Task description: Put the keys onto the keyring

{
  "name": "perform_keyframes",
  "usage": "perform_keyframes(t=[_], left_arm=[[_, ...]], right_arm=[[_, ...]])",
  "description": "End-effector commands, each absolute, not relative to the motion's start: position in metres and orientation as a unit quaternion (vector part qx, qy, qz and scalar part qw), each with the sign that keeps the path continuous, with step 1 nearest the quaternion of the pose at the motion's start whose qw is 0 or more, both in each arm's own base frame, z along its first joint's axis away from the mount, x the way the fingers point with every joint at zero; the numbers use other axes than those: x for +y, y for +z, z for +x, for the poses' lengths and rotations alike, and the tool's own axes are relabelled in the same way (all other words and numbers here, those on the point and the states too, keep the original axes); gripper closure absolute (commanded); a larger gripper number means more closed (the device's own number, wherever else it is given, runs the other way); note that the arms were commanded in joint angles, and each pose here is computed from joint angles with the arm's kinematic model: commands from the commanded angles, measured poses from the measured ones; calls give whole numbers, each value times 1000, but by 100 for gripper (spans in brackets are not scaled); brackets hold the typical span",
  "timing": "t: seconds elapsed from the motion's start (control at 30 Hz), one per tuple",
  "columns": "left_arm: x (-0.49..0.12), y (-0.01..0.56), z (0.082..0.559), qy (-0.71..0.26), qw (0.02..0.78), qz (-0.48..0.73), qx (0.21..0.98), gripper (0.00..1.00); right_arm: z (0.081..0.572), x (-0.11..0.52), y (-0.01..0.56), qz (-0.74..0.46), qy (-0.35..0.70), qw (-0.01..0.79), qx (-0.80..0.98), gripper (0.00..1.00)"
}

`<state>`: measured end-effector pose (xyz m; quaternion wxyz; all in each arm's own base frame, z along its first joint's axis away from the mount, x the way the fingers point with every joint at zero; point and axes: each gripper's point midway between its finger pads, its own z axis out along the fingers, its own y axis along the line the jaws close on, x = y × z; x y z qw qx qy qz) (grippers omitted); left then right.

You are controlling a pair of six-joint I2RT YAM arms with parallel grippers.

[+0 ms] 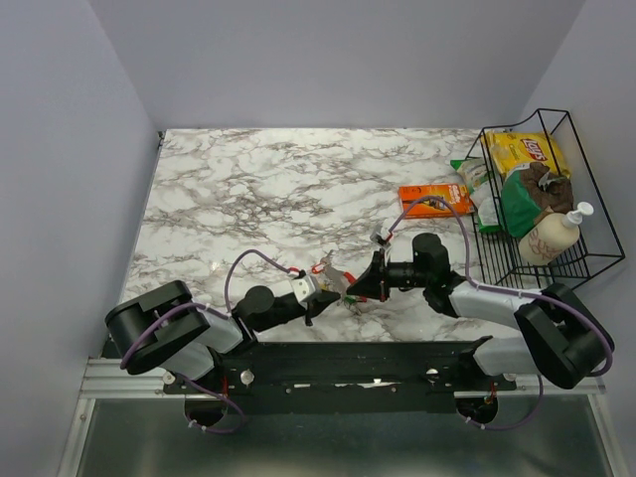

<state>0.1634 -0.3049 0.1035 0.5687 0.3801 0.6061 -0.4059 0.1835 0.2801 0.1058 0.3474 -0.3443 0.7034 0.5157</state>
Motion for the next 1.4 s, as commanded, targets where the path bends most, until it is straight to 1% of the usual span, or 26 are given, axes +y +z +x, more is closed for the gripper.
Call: perform_keyframes(t=[0.0,0.3,0.53,0.77,1.37], left_arm=[[-306,203,153,-464,680,337,457,100],[-308,205,150,-466,681,343,449,100],[-303,197,158,-454,682,323,474,100],[-301,198,161,-451,686,309,481,100],[-301,205,165,-440,700,304,474,100]], right_arm=[[193,281,104,-340,507,360,706,99],[191,282,100,-340,511,349,708,99],[189,280,112,-344,510,365,699,99],[184,278,133,-351,517,386,679,99],[171,280,117,-362,539,344,679,99]])
